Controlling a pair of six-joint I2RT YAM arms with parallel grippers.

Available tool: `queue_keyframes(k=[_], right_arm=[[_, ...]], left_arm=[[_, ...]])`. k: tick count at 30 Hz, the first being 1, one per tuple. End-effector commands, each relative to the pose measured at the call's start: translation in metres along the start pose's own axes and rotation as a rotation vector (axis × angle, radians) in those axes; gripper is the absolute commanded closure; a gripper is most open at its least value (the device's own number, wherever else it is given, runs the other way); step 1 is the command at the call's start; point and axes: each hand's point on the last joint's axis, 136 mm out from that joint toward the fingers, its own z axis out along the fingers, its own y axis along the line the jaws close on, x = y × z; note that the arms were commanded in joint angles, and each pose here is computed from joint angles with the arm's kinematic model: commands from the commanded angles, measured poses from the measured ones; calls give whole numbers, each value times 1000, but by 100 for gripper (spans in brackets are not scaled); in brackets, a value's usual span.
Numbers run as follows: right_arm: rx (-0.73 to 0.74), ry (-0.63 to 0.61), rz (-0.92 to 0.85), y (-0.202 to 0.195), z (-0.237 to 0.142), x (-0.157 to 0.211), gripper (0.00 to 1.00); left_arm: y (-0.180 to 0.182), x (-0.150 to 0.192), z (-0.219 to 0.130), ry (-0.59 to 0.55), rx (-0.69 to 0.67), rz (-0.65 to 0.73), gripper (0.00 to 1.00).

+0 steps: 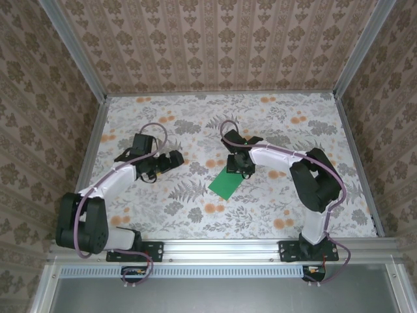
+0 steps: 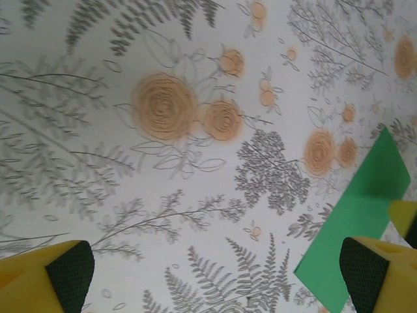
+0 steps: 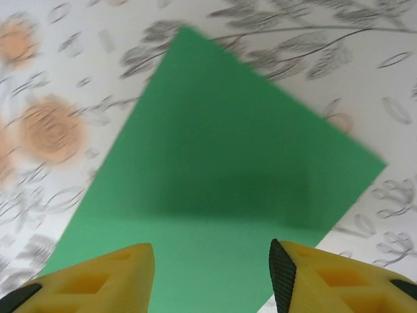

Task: Fold a paper plane with a square sheet of paper (pick it up from the middle)
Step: Rotate the square sheet of paper at the center of the table.

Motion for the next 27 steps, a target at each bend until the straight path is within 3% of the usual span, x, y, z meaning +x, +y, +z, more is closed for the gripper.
queue_keyframes(k=[1,10,17,23,27], right_arm=[[74,-49,57,-13,5,-13,47],[43,23,5,0,31,-10,47],[-262,152,-240,67,50,-1,48],[-321,47,-261,82,14,-27,48],[-318,20,-216,78,-7,-24,48]], left_arm=[[-20,-2,5,20,75,43,0],[-36,5,20,66,111,60,0],[-41,16,23,86,122,58,0],[-42,33,25,113,117,41,0],[-41,46,27,137,120,-14,0]])
